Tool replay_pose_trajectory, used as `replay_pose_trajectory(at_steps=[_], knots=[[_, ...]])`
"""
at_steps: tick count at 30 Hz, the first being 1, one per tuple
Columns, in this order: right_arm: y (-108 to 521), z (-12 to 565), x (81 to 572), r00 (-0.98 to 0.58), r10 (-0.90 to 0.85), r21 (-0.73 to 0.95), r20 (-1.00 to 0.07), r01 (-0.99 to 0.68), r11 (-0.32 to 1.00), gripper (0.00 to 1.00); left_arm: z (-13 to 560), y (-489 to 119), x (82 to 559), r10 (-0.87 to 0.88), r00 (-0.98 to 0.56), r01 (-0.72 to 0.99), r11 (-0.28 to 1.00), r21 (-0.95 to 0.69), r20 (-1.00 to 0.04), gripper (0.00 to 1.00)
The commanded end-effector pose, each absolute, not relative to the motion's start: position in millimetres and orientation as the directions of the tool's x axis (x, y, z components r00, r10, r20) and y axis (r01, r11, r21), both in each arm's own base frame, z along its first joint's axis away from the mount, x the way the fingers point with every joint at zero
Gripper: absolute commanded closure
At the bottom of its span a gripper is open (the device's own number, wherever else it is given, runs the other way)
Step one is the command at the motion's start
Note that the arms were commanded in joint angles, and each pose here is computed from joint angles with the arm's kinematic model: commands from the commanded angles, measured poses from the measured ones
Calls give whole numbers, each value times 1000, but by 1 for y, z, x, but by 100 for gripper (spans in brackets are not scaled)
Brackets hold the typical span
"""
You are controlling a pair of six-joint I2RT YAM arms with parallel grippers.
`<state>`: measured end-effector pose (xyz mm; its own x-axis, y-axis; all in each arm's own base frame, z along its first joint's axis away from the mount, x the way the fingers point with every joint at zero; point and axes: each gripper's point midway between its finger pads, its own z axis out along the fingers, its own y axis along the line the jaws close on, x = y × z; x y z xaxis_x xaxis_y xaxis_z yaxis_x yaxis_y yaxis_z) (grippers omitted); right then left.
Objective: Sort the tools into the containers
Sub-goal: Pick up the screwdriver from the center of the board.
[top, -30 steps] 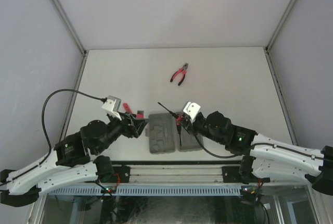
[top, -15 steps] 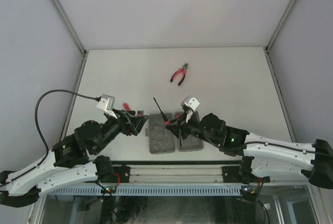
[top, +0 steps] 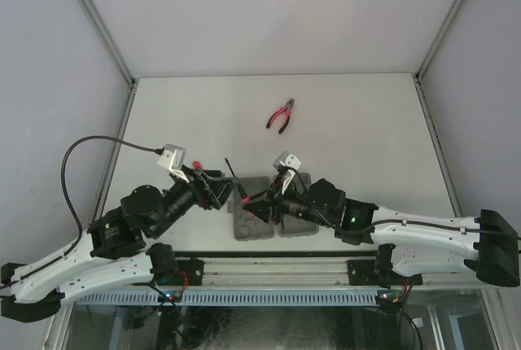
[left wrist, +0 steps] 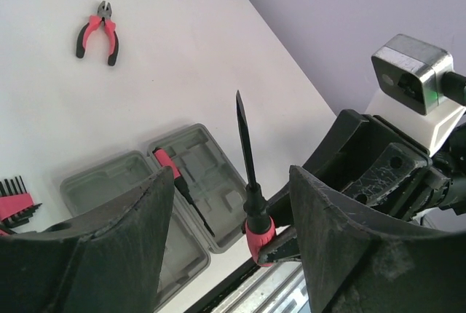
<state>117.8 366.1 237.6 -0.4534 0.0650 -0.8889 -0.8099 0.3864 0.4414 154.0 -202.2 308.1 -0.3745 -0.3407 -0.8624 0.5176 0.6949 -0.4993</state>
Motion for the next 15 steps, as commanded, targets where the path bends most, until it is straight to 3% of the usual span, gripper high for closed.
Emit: replay_pose_trajectory(at_steps=[1,15], knots=[[379,289,107,-445,174,478,-878,-834,275,100,327,-212,152,-388,-370,548,642,-536,-844,34],[380,273,101,-420,108,433,-901,-853,293,100,332,-213,149,-407,-374,558,618,-553,-833,59]])
